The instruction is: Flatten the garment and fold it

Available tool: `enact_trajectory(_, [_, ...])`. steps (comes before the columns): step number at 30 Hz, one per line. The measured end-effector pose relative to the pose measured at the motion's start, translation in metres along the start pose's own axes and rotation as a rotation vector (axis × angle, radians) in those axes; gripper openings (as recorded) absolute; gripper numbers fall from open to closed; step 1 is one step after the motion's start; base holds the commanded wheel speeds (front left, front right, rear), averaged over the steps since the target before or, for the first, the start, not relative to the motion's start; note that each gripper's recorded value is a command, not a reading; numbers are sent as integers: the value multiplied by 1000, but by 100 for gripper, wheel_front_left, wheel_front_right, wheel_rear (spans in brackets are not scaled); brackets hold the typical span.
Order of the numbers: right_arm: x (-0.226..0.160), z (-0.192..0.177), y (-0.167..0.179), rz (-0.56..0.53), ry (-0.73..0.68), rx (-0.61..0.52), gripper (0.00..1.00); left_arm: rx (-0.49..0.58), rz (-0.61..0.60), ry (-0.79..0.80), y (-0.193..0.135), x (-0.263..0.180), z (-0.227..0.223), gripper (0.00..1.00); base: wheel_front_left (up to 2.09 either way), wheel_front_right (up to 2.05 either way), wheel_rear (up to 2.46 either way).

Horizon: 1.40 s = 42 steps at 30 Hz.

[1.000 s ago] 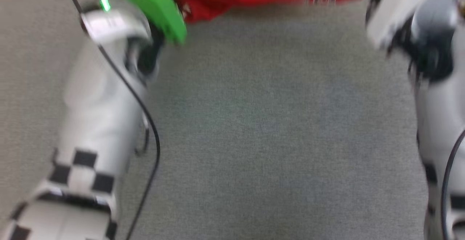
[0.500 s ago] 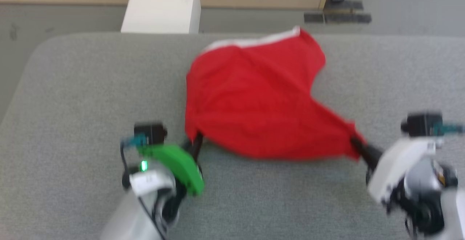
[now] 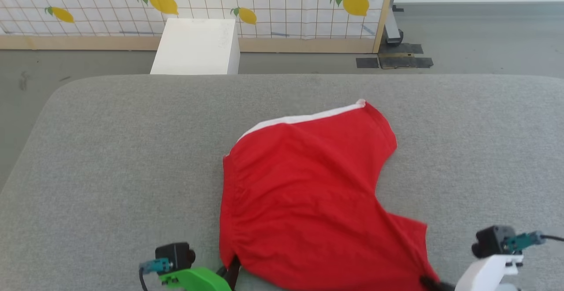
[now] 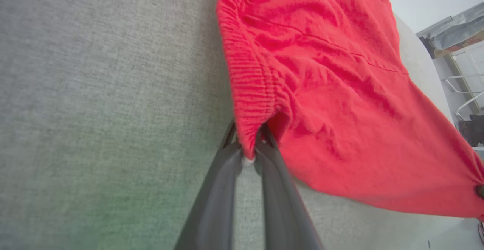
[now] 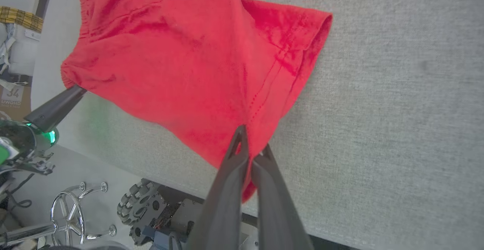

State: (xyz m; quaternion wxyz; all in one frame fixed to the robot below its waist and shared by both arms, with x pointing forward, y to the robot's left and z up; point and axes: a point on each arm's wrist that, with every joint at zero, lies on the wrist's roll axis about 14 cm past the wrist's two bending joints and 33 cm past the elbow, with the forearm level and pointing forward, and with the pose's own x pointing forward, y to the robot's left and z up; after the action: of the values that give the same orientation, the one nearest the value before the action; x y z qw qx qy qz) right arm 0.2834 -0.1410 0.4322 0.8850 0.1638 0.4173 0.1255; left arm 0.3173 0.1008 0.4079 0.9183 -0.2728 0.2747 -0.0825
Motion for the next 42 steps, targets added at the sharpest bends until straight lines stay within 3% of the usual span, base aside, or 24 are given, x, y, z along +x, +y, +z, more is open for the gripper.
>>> enact_trajectory(5, [-8, -24, 3, 10, 115, 7, 0, -6, 13, 17, 0, -10, -1, 0, 0, 0, 0])
enact_trajectory(8, [-12, -18, 4, 10, 98, 3, 0, -15, 3, 1, -4, -12, 7, 0, 0, 0, 0])
enact_trajectory(19, [13, 75, 8, -2, -60, -100, 0, -79, -70, -88, -27, 17, 59, 0, 0, 0, 0])
enact_trajectory(32, [91, 169, 16, -12, -85, -196, 0, -109, -35, -170, -14, 87, 114, 0, 0, 0, 0])
enact_trajectory(42, [165, 201, 12, -45, -57, -279, 0, -161, 22, -174, 16, 133, 116, 0, 0, 0, 0])
